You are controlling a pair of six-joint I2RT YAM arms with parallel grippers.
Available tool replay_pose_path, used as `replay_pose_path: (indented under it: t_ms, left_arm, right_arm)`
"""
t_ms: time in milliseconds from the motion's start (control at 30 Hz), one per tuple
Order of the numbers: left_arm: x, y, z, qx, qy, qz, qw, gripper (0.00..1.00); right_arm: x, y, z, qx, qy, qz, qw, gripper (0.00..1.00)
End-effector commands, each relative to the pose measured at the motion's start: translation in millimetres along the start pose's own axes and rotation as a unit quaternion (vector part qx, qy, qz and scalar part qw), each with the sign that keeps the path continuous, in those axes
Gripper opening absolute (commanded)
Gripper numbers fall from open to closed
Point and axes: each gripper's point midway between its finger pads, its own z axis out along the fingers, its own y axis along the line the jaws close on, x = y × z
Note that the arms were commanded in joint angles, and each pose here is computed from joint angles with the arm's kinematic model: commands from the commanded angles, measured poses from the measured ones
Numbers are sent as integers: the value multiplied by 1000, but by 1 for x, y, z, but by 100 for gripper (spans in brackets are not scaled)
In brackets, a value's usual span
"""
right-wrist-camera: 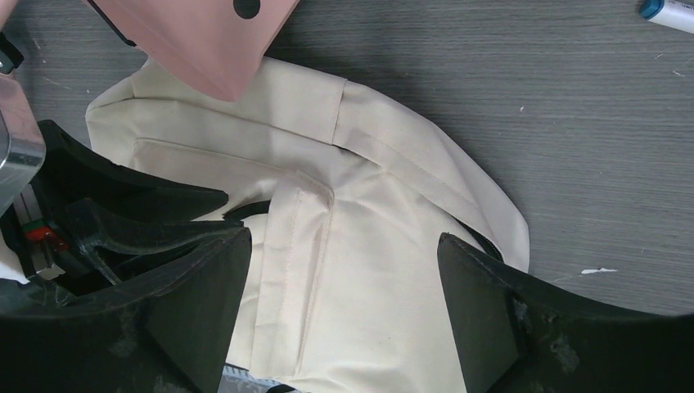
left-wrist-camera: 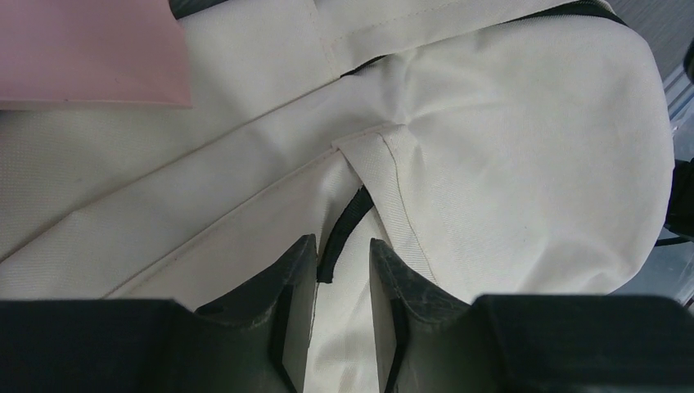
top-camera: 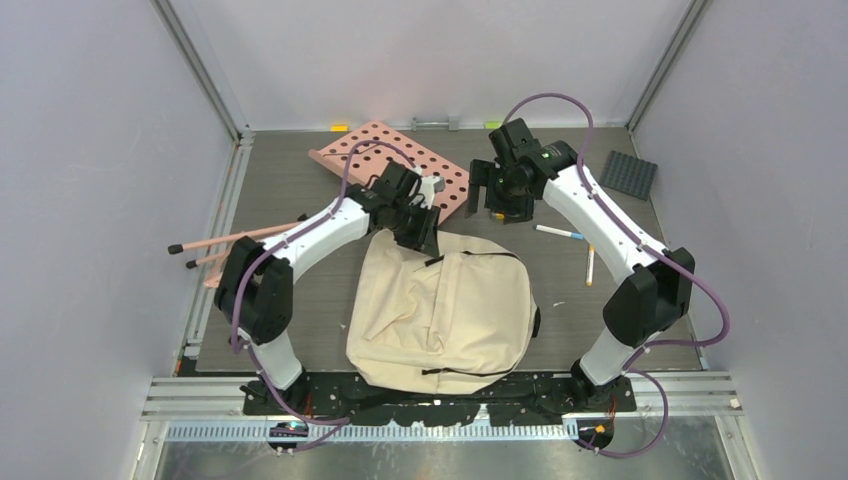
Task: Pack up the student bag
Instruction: Unzip the student bag at the center of the board.
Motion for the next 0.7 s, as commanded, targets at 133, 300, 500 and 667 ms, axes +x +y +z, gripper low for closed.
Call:
replay_pose_path:
  t_ms: [133,300,500,667]
  left_arm:
    - [9,-9,3,10,4,24,1000,29]
    - [16,-6,7,4,14,23,1000,30]
    - [21,8,10,-35,21,39,998,31]
    - [25,18,10,-82,25,76,993,33]
  right_arm:
    - [0,-2,-1,3,3,7,1000,89]
    - [4,-4,0,4,9,9,1000,89]
    - [8,-4,-1,1,12,11,1000,89]
    - [9,-3,-1,-4,10,13,1000,89]
